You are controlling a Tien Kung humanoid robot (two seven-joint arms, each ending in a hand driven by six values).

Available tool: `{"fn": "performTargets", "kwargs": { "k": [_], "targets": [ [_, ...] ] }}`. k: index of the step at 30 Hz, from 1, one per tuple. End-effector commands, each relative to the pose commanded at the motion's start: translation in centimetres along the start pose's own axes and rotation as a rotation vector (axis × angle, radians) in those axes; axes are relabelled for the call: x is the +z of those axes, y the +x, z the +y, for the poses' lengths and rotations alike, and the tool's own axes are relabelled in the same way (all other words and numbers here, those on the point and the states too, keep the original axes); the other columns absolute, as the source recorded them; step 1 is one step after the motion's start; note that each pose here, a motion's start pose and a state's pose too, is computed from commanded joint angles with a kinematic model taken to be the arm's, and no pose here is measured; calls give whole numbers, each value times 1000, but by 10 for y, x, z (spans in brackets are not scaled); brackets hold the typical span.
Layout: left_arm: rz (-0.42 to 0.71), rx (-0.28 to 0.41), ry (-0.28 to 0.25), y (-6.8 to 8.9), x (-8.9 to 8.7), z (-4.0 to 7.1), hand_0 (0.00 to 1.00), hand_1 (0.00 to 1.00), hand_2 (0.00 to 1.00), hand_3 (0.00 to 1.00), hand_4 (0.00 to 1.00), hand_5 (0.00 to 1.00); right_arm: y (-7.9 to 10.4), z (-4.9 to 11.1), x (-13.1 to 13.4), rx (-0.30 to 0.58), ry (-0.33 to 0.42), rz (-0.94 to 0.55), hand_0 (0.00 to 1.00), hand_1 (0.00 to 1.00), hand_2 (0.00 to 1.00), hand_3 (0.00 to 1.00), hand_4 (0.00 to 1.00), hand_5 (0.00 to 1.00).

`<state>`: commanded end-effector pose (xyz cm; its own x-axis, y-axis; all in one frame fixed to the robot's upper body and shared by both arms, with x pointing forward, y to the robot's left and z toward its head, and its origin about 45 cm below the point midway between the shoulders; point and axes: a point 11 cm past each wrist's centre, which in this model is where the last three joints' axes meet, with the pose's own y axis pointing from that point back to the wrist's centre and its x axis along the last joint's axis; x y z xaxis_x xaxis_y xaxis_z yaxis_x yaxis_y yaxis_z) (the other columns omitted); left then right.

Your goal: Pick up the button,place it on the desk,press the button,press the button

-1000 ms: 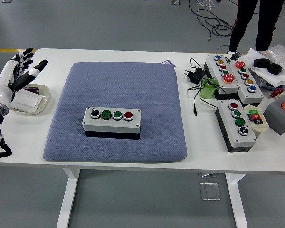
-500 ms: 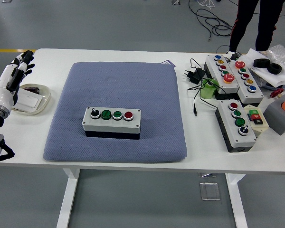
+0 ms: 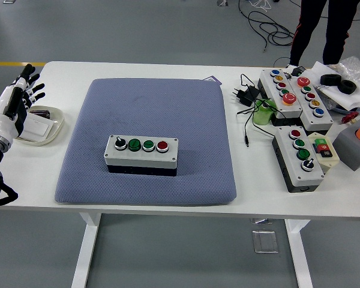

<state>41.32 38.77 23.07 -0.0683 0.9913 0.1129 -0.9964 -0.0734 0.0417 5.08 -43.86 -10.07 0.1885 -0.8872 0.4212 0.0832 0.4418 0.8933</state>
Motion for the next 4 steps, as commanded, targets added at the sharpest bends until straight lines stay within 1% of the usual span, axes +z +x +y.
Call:
{"fn": "performTargets", "kwargs": {
  "k": [4],
  "targets": [
    [2, 1, 1, 1, -1, 1, 828, 910, 994, 998, 813, 998, 0, 0, 2, -1, -3, 0, 629, 554, 632, 570, 308, 265]
  ]
}}
